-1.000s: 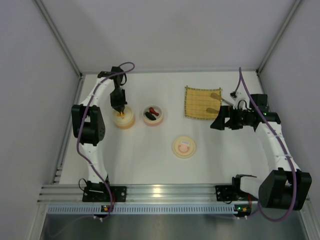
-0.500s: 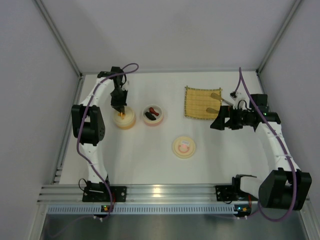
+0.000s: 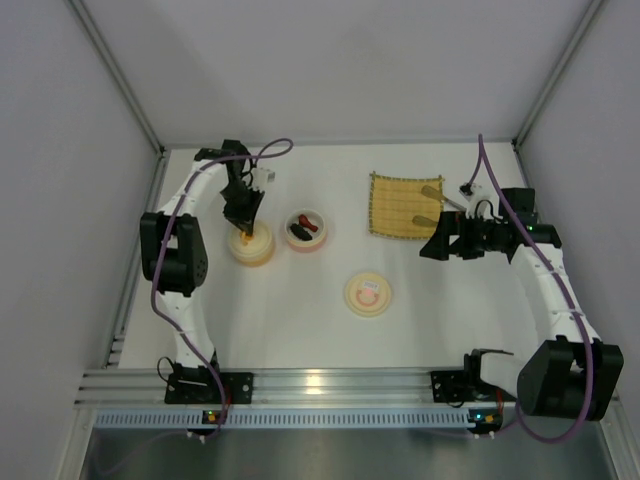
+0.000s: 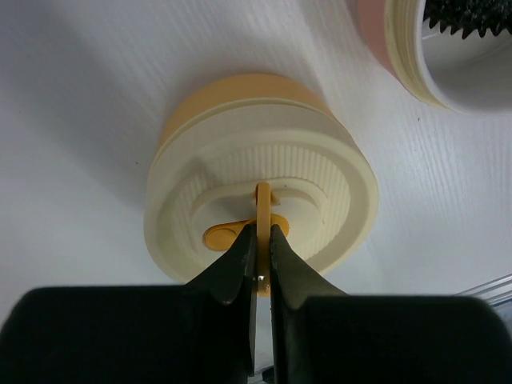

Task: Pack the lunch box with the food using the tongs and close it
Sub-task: Close the box lid on the packing box.

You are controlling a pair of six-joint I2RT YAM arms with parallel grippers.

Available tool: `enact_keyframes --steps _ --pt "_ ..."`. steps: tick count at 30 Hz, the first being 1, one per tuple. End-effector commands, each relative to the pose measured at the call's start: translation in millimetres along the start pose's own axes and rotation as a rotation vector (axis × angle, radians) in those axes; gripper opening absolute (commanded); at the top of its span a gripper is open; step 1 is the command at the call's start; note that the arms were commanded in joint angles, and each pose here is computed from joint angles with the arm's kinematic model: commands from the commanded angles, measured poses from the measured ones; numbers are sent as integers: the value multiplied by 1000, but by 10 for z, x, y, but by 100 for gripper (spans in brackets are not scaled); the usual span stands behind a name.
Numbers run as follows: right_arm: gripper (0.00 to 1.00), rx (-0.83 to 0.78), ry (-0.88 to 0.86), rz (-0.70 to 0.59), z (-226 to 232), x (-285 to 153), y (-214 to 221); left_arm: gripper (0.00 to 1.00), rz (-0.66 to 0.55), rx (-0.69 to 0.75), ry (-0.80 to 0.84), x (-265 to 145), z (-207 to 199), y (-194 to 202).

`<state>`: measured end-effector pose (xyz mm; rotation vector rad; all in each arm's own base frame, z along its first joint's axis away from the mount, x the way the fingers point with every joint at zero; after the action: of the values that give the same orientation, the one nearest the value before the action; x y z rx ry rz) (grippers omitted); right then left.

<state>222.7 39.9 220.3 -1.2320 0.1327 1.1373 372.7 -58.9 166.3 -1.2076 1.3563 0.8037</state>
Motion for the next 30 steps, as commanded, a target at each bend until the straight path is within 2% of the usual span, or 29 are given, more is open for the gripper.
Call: enact_keyframes --steps 1,6,12,20,30 --pt "99 -52 -8 -58 -14 -29 -83 9 37 149 33 8 -17 124" --pt "99 -52 -12 -56 -12 -28 -75 12 57 288 64 62 -1 252" --pt "99 -58 -25 -61 5 -35 -85 9 82 409 130 118 -7 365" --pt "99 -63 -26 -61 13 -44 -81 8 107 583 109 175 72 370" --pt "99 -67 -39 -66 23 -43 -89 14 130 797 136 210 70 520"
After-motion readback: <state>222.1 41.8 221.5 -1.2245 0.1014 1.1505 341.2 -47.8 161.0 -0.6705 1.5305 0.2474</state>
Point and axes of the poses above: each gripper's point midway between its finger pads, its own x axis out along the fingers, its own z axis along the line the jaws close on, y = z × x, the point moved 8 cm from there along -x, back along the fingers, and after that the axes turned 9 degrees about -x, right-handed, at the moved point
